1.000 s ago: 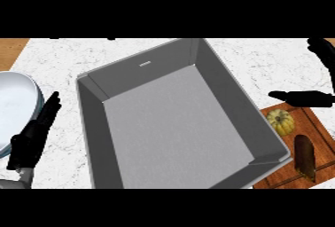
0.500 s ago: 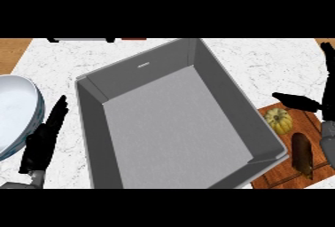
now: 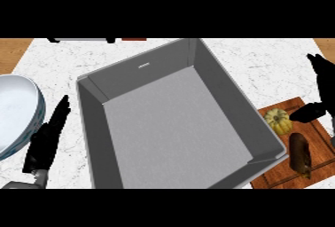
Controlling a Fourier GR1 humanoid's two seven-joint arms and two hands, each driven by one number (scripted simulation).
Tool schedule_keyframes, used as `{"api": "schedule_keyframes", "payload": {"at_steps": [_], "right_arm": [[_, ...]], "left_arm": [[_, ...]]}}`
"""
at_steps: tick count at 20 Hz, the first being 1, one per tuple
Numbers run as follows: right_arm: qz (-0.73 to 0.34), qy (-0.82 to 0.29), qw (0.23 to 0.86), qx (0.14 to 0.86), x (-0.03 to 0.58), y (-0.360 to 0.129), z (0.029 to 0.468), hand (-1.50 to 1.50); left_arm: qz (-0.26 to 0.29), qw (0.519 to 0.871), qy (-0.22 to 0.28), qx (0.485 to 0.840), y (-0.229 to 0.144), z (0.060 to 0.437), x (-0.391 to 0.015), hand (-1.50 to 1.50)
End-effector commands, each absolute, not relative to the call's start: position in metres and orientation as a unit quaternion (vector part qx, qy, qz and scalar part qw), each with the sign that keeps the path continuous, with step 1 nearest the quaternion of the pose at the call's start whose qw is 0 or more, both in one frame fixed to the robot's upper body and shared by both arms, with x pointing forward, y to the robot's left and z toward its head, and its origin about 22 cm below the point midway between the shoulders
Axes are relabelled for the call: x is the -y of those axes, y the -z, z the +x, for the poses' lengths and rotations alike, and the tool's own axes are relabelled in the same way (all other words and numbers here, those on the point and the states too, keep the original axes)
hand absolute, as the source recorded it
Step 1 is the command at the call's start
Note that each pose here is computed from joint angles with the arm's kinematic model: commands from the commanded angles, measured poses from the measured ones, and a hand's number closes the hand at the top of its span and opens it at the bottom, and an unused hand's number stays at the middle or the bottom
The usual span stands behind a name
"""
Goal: Pick the squash from the cutting board and place it in the cardboard box
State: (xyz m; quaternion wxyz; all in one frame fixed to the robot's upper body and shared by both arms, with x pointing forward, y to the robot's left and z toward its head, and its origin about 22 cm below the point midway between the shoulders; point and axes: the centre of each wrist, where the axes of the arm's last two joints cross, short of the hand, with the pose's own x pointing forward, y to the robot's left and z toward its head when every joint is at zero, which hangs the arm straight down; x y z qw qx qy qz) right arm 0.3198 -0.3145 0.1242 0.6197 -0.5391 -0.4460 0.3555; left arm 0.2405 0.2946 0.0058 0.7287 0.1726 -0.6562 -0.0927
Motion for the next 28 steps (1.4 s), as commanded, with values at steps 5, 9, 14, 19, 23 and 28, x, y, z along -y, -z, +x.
{"api": "schedule_keyframes", "payload": {"at_steps": [5,9,14,19,23,28], "right_arm": [[-0.507,-0.454,0.685,0.260,0.250,-0.147,0.324,-1.50],[-0.494,-0.451,0.711,0.219,0.227,-0.117,0.323,-1.50],[-0.512,-0.432,0.714,0.203,0.239,-0.120,0.331,-1.50],[-0.522,-0.438,0.711,0.175,0.231,-0.104,0.329,-1.50],[-0.524,-0.437,0.713,0.160,0.227,-0.105,0.324,-1.50],[-0.524,-0.427,0.718,0.163,0.227,-0.093,0.313,-1.50]], "left_arm": [[0.167,0.731,0.099,0.654,-0.003,0.238,-0.291,0.00],[0.172,0.724,0.089,0.662,-0.017,0.243,-0.276,0.00],[0.178,0.726,0.095,0.657,-0.014,0.243,-0.298,0.00],[0.177,0.727,0.093,0.657,-0.015,0.244,-0.277,0.00],[0.172,0.733,0.087,0.652,-0.005,0.233,-0.291,0.00],[0.168,0.732,0.095,0.654,-0.019,0.242,-0.273,0.00]]}}
